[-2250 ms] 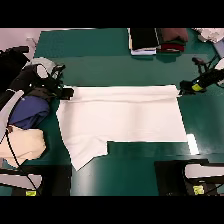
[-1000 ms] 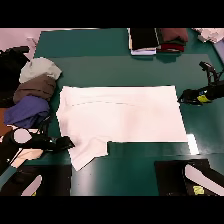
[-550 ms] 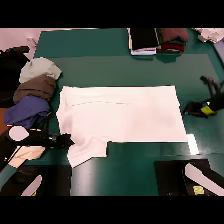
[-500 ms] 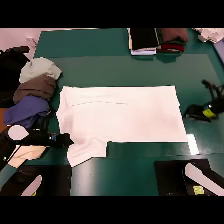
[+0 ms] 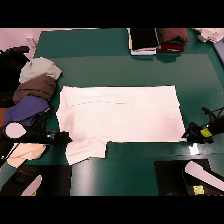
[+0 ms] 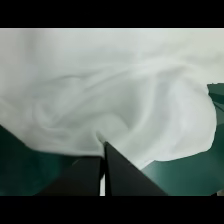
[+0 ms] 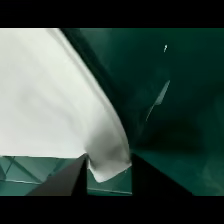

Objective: Fold the shirts.

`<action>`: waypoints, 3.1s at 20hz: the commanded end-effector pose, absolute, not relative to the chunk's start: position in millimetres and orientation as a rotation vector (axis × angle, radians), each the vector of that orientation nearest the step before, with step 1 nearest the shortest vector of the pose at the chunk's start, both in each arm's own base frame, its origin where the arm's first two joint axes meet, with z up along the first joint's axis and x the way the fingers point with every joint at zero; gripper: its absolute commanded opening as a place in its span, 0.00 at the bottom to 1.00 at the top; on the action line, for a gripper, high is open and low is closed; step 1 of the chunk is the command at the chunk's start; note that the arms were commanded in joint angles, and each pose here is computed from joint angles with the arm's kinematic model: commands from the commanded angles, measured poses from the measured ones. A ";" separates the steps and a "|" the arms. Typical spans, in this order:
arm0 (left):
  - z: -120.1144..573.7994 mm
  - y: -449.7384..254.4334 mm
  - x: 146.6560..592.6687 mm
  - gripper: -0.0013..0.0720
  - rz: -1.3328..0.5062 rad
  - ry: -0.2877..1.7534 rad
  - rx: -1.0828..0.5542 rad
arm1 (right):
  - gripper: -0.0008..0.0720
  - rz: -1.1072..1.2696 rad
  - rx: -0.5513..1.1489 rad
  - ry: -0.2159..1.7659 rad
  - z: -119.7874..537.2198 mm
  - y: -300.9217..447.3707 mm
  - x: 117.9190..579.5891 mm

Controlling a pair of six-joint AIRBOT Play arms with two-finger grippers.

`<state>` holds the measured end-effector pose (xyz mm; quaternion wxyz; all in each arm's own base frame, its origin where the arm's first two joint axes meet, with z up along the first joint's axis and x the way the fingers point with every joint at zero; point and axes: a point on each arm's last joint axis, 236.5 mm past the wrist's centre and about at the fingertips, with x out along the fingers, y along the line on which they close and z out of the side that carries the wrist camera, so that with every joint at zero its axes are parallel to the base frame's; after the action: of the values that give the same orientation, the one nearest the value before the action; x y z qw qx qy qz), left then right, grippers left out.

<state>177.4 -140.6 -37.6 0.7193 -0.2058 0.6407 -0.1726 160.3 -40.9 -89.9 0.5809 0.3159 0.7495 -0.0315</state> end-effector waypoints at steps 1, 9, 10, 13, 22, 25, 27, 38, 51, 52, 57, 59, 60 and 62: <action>-38.7 -136.4 177.0 0.05 -0.374 1.419 -0.429 | 0.22 -0.017 0.655 1.747 -98.4 -30.0 174.4; 4.5 -104.9 140.2 0.05 -0.346 1.441 -0.249 | 0.03 -0.027 0.303 1.675 -25.1 -48.1 170.3; 11.8 -105.0 140.1 0.05 -0.354 1.429 -0.242 | 0.03 -0.051 0.271 1.650 -15.5 -53.7 169.1; 35.6 -106.8 172.0 0.05 -0.356 1.295 -0.237 | 0.03 -0.072 0.272 1.537 8.2 -56.8 191.4; 30.7 -101.7 346.6 0.05 -0.268 1.124 -0.160 | 0.03 0.029 0.236 1.456 19.2 -47.7 330.3; 10.5 -103.8 389.6 0.05 -0.252 1.148 -0.151 | 0.03 0.056 0.228 1.467 9.4 -43.5 367.0; 1.1 -105.1 408.4 0.05 -0.244 1.145 -0.153 | 0.03 0.096 0.270 1.465 2.6 -34.2 388.4; 34.0 -115.4 416.7 0.29 -0.283 1.134 -0.173 | 0.65 0.245 0.400 1.454 -16.0 -38.2 414.6; 32.0 -227.4 409.8 0.05 -0.491 1.105 -0.312 | 0.31 0.404 0.753 1.443 -87.0 -2.1 394.6; 26.0 -241.6 408.5 0.05 -0.500 1.108 -0.315 | 0.15 0.433 0.718 1.444 -83.4 7.0 397.7; -8.3 -321.2 402.0 0.05 -0.581 1.099 -0.284 | 0.03 0.521 0.569 1.317 10.1 22.5 426.0; -14.8 -351.5 405.5 0.05 -0.625 1.105 -0.262 | 0.03 0.525 0.500 1.215 64.6 33.1 436.8; -18.5 -364.5 407.1 0.05 -0.644 1.113 -0.252 | 0.03 0.536 0.461 1.164 92.3 42.8 439.0; -28.2 -387.0 410.9 0.05 -0.672 1.125 -0.235 | 0.03 0.565 0.400 1.082 138.5 65.8 437.5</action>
<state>409.1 -350.3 -15.5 0.7936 -0.1187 0.5207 -0.2915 438.7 39.4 73.6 0.7690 0.2167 0.5487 0.2462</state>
